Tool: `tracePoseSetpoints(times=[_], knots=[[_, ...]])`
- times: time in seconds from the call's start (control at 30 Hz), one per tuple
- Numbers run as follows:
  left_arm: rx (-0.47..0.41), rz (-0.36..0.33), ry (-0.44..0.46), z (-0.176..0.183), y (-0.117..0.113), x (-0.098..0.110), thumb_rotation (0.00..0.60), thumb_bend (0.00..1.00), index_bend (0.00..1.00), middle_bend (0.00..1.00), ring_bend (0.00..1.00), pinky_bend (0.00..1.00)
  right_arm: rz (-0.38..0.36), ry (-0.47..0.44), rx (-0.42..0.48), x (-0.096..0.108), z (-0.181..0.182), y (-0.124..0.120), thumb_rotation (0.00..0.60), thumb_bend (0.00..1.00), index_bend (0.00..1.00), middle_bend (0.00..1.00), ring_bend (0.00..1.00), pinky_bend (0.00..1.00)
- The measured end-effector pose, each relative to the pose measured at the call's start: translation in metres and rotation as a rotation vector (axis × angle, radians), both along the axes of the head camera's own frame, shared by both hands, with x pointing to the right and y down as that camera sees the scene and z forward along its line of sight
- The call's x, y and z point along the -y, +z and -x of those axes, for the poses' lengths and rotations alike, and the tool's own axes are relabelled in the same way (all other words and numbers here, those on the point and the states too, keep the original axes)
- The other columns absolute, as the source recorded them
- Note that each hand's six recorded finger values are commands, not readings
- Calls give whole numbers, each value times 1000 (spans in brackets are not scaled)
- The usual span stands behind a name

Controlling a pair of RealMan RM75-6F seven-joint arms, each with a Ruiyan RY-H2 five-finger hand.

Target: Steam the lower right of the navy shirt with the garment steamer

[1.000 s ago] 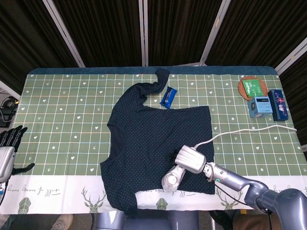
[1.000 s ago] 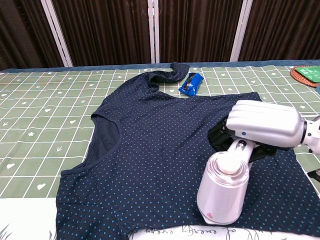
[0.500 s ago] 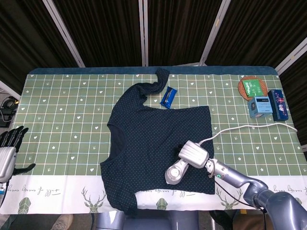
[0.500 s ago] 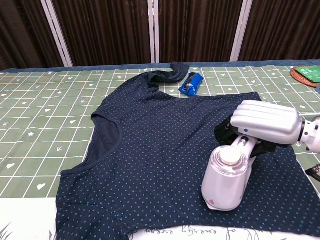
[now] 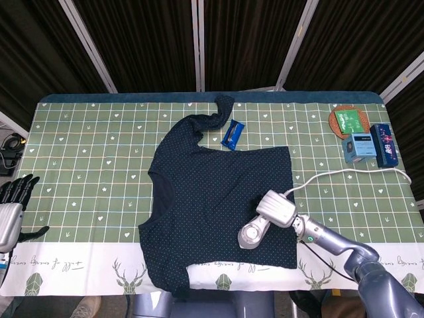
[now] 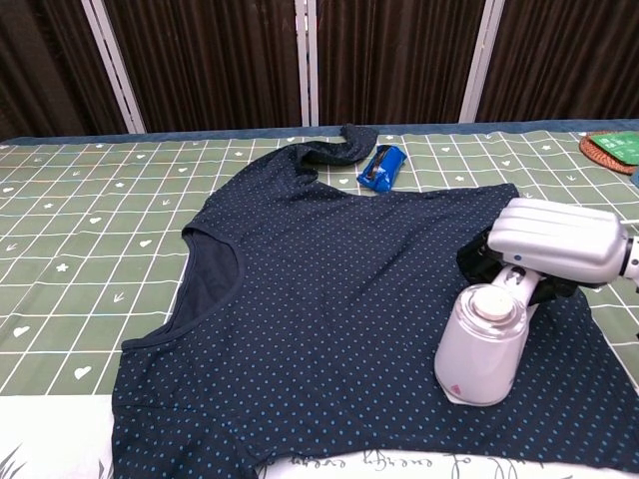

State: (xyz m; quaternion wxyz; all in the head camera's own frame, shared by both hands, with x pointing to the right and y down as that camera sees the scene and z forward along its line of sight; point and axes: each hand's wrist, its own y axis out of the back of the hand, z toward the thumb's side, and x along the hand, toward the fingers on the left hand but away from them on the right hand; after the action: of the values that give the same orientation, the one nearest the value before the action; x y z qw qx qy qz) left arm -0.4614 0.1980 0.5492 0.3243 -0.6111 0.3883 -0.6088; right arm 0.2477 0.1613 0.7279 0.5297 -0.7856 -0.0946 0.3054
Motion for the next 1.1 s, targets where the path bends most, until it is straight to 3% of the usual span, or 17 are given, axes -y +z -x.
tracePoseSetpoints(times=[0.1, 0.47, 0.87, 1.1], knots=[[2, 1, 2, 0, 0, 0, 600, 0, 0, 0, 0, 0, -5, 13, -31, 2, -13, 2, 600, 782, 749, 602, 619, 881], [2, 3, 11, -4, 2, -1, 600, 0, 0, 0, 0, 0, 9, 69, -115, 4, -54, 5, 600, 762, 745, 603, 622, 880], [4, 0, 8, -3, 2, 0, 600, 0, 0, 0, 0, 0, 27, -9, -37, -12, -30, 2, 600, 767, 743, 604, 631, 879], [6, -2, 8, -2, 1, 1, 600, 0, 0, 0, 0, 0, 33, -130, 23, -34, -4, -2, 600, 767, 744, 604, 631, 879]])
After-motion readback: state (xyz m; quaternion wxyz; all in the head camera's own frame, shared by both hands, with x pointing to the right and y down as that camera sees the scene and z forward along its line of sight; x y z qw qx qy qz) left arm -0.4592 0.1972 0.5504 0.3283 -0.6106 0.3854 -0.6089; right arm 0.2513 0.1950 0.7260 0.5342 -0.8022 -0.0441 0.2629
